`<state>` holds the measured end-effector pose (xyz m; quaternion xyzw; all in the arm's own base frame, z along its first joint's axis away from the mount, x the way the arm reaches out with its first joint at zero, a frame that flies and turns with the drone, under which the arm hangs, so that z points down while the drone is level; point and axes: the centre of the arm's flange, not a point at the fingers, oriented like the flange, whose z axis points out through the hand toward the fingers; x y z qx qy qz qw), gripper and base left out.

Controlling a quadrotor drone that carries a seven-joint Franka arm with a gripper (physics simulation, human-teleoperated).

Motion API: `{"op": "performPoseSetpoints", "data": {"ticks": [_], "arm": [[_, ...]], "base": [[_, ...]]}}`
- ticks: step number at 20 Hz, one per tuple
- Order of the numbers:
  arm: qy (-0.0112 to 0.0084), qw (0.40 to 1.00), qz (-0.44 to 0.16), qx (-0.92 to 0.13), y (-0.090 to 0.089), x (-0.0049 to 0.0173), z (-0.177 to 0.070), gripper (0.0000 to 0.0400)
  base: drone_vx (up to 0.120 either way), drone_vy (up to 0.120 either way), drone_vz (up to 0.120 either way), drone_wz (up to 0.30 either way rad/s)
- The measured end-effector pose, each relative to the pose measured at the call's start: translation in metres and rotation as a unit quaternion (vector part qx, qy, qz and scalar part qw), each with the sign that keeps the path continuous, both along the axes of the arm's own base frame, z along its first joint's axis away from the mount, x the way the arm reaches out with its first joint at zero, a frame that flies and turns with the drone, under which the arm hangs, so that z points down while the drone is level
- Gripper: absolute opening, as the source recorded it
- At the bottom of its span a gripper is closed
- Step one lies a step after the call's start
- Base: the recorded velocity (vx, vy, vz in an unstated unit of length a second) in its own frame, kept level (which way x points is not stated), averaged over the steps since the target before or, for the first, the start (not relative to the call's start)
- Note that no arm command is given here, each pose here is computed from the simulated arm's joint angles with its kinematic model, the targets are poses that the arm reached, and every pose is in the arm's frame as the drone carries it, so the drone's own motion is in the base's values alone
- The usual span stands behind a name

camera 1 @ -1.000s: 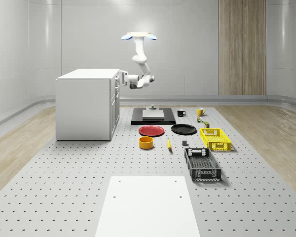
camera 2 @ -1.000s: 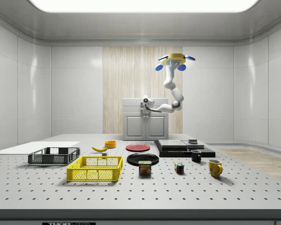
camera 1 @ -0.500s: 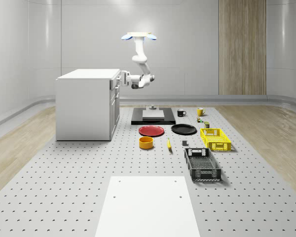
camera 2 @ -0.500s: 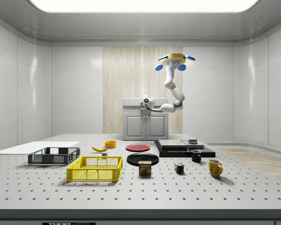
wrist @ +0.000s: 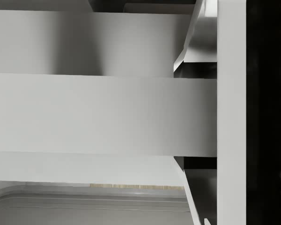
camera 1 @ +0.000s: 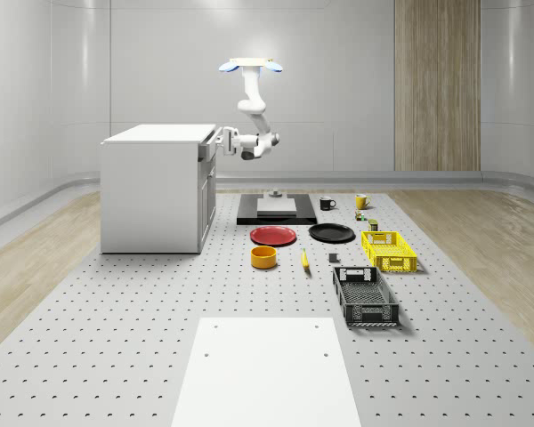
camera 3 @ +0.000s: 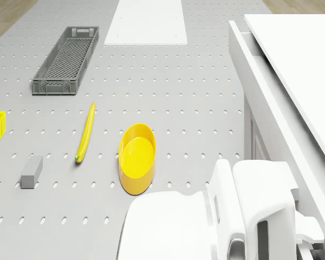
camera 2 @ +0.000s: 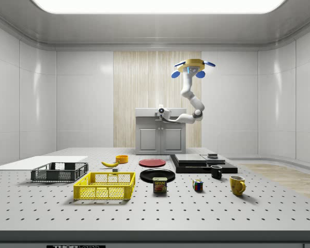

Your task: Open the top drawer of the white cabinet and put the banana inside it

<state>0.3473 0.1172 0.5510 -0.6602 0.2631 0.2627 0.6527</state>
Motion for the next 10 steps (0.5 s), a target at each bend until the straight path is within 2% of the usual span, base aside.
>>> {"op": "performPoseSetpoints", "data": {"ticks": [1,3,4,5,6,7,8,10], "arm": [[0.0017,1.0,0.0,0.001,-0.005,-0.0002,0.001,0.0136],[0.0066,1.0,0.0,0.001,-0.014,-0.0005,0.002,0.014],[0.0124,1.0,0.0,0.0,-0.019,-0.0007,0.002,0.0143],[0.003,1.0,0.0,0.001,-0.024,-0.0001,-0.002,0.0141],[-0.0093,1.0,0.001,-0.004,-0.028,0.0012,-0.013,0.0217],[0.0068,1.0,0.001,-0.011,-0.035,0.0007,-0.01,0.0223],[0.0062,1.0,0.001,-0.009,-0.04,0.0003,-0.008,0.0197],[0.0074,1.0,0.0,-0.004,-0.051,-0.0002,-0.004,0.0161]], "base": [[0.0,0.0,0.0,0.0],[0.0,0.0,0.0,0.0],[0.0,0.0,0.0,0.0],[0.0,0.0,0.0,0.0],[0.0,0.0,0.0,0.0],[0.0,0.0,0.0,0.0],[0.0,0.0,0.0,0.0],[0.0,0.0,0.0,0.0]]}}
